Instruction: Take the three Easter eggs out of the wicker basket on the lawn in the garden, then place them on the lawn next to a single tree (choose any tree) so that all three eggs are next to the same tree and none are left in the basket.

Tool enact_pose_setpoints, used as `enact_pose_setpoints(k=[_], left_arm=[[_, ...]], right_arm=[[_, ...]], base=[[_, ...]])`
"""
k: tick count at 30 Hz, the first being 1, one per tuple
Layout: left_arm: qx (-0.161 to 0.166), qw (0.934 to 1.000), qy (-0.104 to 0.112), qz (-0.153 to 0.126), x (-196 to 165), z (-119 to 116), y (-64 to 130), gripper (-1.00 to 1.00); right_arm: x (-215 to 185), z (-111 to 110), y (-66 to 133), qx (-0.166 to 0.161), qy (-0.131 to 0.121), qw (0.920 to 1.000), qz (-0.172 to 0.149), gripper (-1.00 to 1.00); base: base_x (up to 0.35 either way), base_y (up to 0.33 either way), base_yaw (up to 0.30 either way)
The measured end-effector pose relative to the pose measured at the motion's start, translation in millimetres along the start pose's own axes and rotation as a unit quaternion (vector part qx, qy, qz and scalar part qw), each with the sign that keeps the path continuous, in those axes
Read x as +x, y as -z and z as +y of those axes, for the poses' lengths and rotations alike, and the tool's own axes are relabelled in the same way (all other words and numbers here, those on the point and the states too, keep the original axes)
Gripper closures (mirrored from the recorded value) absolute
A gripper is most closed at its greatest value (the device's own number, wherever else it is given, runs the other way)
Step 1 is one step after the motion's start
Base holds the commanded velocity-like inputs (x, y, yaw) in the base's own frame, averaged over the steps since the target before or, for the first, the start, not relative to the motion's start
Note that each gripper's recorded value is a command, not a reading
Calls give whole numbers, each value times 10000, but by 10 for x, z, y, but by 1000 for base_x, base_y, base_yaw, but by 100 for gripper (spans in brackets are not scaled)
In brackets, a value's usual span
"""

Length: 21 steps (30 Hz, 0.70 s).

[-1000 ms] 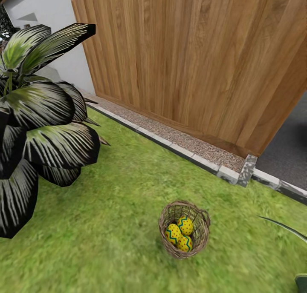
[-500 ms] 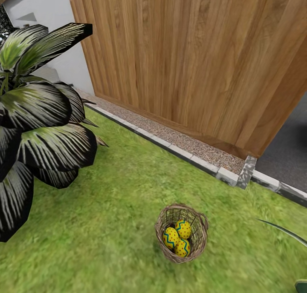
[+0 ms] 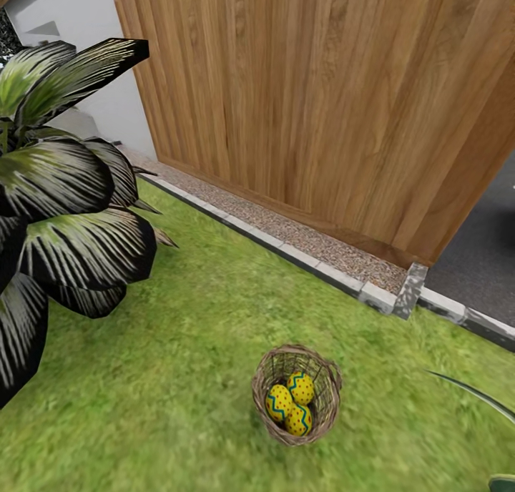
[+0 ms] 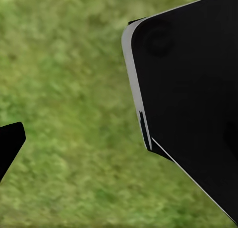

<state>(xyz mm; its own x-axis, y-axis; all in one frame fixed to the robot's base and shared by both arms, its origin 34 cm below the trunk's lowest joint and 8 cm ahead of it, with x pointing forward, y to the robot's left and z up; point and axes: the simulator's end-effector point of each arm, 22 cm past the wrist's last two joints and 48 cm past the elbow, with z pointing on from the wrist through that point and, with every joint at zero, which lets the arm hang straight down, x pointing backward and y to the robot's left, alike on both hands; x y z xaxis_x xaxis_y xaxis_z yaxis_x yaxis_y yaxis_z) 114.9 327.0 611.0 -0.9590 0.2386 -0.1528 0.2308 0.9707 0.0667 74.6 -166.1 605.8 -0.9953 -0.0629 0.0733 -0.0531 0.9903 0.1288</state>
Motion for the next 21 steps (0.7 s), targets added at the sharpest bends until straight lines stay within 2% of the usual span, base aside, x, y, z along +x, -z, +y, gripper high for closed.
enact_pose_setpoints(k=[13,21], left_arm=[[-1,10000,1,-1,0,1,0,-100],[-4,10000,6,-3,-1,3,0,-100]], right_arm=[[-5,4,0,-4,11,10000,-6,-100],[-12,13,-1,-9,9,10000,-13,-100]], base=[[134,-53,0],[45,-91,0]])
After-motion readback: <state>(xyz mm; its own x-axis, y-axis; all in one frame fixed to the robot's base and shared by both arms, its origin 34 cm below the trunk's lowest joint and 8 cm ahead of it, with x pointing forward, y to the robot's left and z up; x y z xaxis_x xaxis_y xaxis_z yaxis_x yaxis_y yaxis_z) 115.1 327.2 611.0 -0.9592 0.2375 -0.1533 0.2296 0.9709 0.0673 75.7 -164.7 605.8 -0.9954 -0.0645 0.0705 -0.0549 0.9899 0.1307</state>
